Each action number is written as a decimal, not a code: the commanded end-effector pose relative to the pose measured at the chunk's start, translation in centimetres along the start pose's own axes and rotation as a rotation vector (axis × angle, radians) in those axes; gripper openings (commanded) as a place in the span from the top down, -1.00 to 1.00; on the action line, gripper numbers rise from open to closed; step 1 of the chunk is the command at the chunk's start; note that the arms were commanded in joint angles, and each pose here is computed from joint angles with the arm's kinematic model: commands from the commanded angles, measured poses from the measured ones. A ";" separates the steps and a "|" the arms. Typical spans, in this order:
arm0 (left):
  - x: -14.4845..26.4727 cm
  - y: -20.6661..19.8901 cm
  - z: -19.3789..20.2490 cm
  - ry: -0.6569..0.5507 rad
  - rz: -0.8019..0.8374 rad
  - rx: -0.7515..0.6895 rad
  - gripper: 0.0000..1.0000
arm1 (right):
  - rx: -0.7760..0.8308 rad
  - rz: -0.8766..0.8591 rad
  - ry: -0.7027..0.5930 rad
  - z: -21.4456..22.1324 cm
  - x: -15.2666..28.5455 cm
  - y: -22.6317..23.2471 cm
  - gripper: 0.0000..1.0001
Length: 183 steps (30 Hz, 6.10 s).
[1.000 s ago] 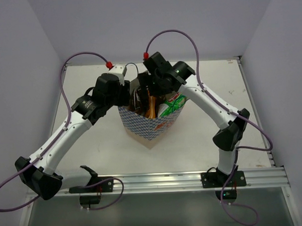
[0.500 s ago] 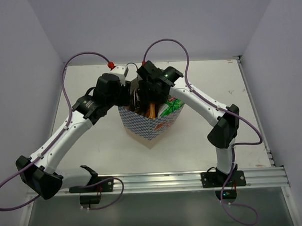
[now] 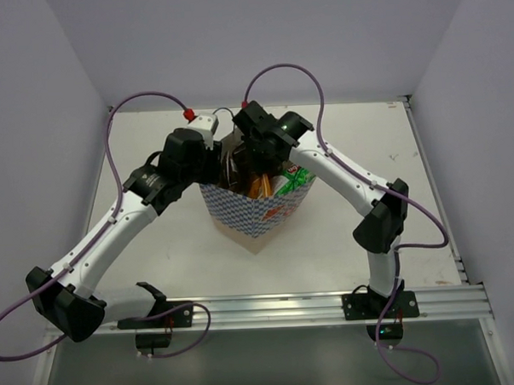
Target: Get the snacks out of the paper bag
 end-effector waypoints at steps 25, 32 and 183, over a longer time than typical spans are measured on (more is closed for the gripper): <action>11.0 -0.9 -10.9 -0.457 0.128 0.021 -0.88 | -0.065 -0.332 -0.953 -10.3 31.9 -4.2 1.00; 14.4 1.8 -12.2 -0.564 0.010 0.043 -1.00 | -0.161 -0.203 -1.212 -10.7 39.3 -9.4 1.00; 4.1 -12.1 -20.9 -0.482 0.194 -0.310 1.00 | -0.414 -0.207 -0.702 9.4 15.5 -20.8 -0.98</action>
Point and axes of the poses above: each gripper's point midway between its finger pads, its own x axis back along the fingers, its own y axis along the line the jaws close on, z = x × y, the point moved 2 cm from there along x, back along the fingers, and after that the axes turned 7 degrees about x, right-handed, at the moved point
